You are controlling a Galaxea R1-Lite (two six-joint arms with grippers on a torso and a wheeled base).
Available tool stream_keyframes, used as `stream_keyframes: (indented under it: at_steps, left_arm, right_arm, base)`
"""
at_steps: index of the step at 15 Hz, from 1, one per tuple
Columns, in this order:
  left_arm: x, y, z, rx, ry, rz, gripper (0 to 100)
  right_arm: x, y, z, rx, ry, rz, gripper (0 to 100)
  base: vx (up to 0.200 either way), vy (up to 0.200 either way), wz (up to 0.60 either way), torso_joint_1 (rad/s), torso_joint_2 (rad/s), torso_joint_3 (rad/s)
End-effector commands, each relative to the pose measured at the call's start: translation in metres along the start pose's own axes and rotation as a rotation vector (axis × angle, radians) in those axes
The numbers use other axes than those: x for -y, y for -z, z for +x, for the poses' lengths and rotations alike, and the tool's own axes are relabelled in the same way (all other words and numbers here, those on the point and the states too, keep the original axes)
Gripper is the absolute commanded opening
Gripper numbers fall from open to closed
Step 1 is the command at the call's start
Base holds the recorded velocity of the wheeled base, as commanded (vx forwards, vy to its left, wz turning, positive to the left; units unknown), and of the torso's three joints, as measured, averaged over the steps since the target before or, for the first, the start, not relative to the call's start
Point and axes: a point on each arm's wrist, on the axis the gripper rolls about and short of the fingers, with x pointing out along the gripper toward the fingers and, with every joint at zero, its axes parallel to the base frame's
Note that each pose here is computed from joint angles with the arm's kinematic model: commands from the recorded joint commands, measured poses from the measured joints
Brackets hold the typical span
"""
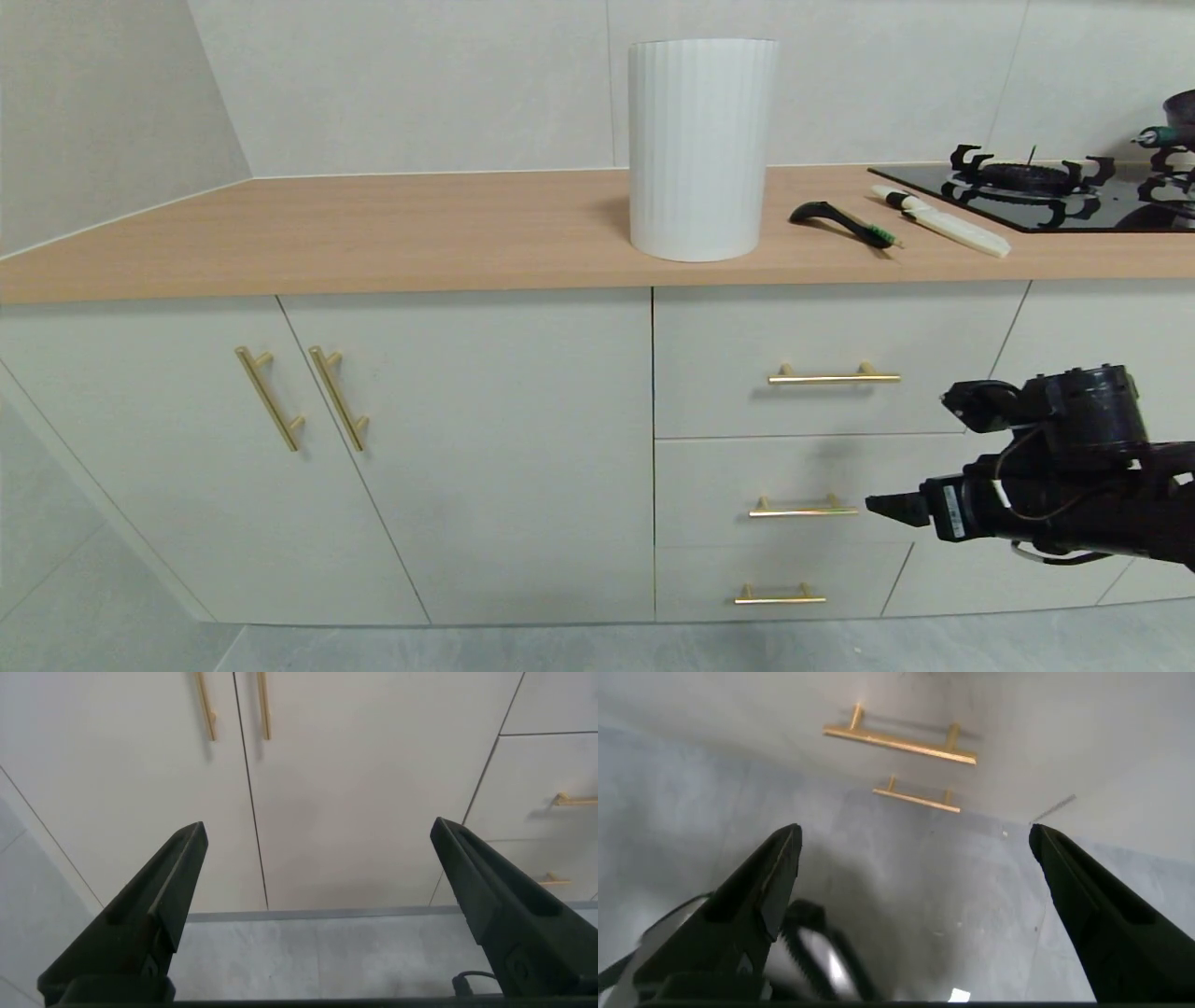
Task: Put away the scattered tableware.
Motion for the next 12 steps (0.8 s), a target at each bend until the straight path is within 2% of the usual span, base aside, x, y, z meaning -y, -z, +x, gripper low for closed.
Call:
stream_keyframes:
  at_steps: [1,5,12]
  left_arm:
    - [0.0,0.0,0.0,0.0,0.0,0.001,100]
    - [0.0,0.0,0.0,0.0,0.0,0.001,100]
    - [0.0,0.0,0.0,0.0,0.0,0.001,100]
  right_arm:
    - [-0.005,0.022,0.047,-0.089,0.015,-0.013,100]
    - [-0.016,0.039,0.079,-0.024,0.053,0.023,100]
    - [-0.011,0.058,0.127,0.119,0.148,0.062,100]
  base:
    - [0.0,0.0,0.0,0.0,0.0,0.0]
    - [0.0,0.0,0.0,0.0,0.0,0.0]
    - [0.0,0.0,0.0,0.0,0.0,0.0]
